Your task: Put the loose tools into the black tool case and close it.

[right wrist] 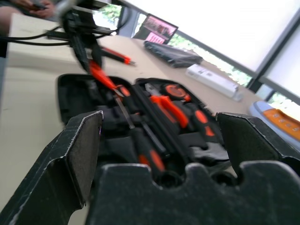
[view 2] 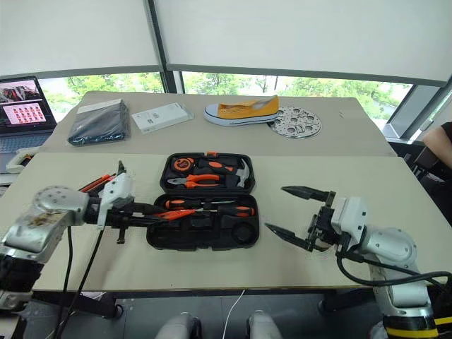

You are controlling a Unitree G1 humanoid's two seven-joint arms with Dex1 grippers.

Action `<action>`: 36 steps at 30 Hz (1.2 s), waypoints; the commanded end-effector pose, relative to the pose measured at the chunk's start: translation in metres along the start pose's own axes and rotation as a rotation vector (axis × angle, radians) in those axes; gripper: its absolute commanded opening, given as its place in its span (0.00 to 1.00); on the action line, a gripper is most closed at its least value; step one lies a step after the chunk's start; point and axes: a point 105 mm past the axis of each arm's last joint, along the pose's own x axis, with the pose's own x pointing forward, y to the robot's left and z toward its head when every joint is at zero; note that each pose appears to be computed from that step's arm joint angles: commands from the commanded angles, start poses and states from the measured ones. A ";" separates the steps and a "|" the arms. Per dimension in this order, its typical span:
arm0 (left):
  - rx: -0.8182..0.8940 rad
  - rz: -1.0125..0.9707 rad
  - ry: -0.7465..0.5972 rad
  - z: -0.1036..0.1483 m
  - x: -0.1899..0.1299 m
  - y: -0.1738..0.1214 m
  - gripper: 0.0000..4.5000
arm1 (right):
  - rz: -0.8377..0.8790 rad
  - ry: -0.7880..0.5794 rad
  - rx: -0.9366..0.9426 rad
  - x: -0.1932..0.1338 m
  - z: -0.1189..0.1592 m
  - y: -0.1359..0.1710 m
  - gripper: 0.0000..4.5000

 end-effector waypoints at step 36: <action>0.200 -0.138 0.307 -0.019 0.030 0.013 0.12 | -0.011 -0.019 -0.010 0.010 0.007 0.001 1.00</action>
